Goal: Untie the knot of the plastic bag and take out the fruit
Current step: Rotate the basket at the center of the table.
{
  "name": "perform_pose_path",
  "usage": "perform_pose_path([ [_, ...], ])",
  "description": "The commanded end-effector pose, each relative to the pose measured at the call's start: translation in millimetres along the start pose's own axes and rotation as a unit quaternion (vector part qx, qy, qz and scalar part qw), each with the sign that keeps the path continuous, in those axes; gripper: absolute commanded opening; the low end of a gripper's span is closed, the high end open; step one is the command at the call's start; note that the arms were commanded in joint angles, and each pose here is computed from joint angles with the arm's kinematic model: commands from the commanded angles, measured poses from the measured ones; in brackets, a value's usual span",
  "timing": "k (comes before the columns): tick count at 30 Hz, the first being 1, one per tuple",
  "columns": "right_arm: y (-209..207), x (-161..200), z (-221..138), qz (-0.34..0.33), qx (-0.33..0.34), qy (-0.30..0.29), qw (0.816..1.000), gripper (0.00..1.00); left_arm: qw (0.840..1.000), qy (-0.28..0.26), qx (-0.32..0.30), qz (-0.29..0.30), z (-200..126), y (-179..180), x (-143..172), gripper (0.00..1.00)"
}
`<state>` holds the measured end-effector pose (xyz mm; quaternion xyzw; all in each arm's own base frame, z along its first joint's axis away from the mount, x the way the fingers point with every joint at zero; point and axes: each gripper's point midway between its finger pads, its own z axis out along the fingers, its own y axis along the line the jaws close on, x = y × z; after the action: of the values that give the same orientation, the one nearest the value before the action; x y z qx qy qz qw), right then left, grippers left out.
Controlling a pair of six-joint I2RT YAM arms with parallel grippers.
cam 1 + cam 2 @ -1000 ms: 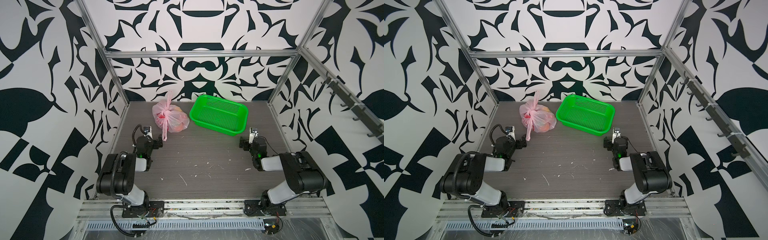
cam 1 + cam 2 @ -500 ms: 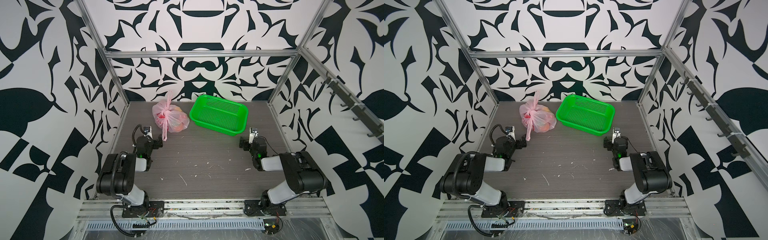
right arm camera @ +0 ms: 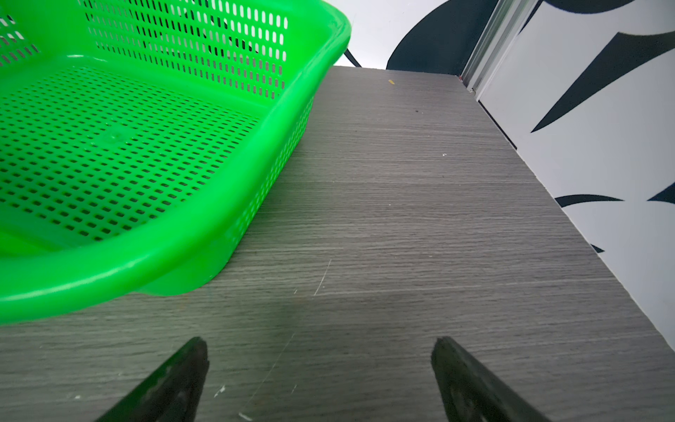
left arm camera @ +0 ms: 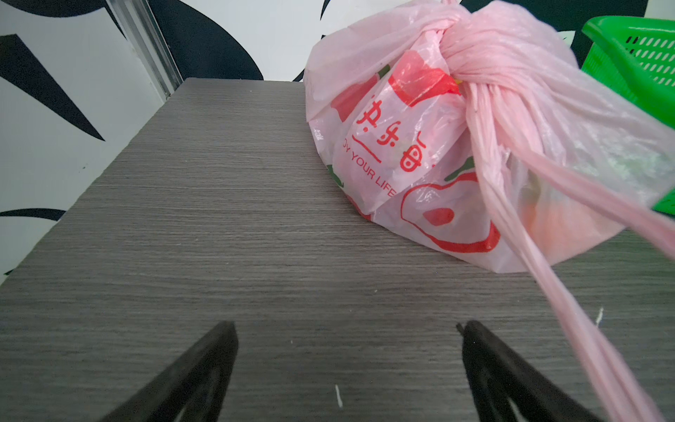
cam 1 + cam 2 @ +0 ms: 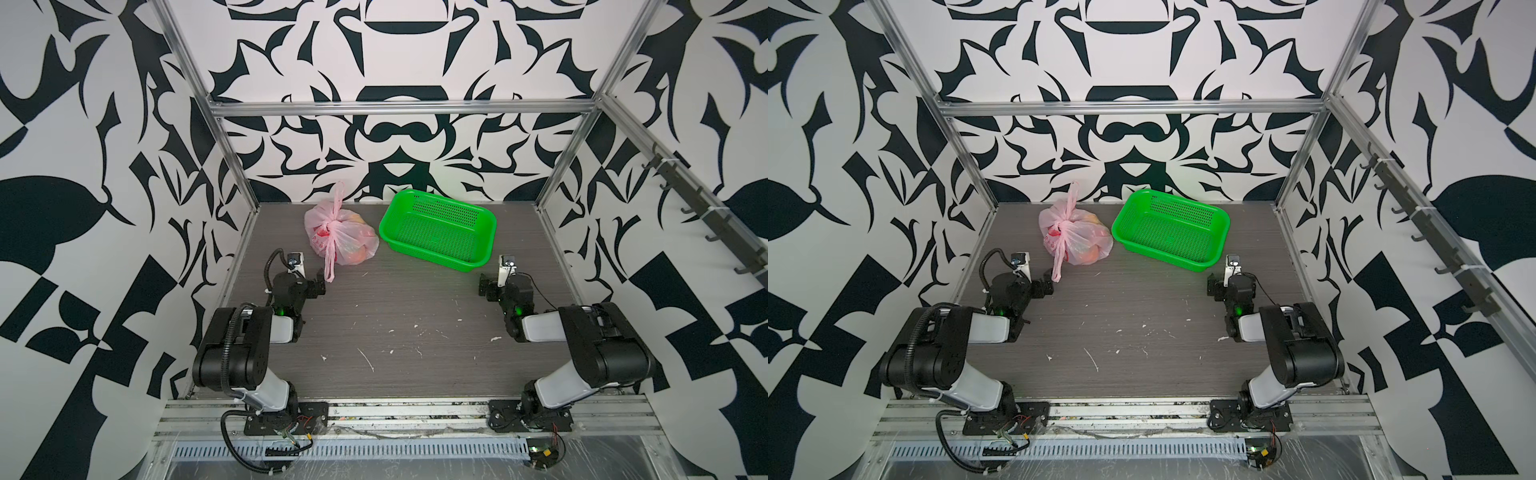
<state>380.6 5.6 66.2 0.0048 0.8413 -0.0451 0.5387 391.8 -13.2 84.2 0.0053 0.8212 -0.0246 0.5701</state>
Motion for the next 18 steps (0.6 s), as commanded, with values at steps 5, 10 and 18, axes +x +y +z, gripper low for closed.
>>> perform_pose_path([
  [5, 4.8, -24.7, -7.5, -0.002, -0.014, -0.027, 1.000, 0.99, 1.000, -0.022, 0.002, 0.003, -16.1, -2.0, -23.8, 1.00],
  [10, -19.4, -35.5, -27.7, 0.039, 0.046, -0.023, 0.998, 0.99, 0.991, 0.011, -0.096, -0.097, -45.2, 29.5, -63.3, 1.00],
  [18, -30.8, -59.3, -67.5, 0.123, 0.062, 0.034, 0.990, 0.99, 0.944, 0.081, -0.036, -0.318, -69.5, 4.8, -84.6, 1.00],
])
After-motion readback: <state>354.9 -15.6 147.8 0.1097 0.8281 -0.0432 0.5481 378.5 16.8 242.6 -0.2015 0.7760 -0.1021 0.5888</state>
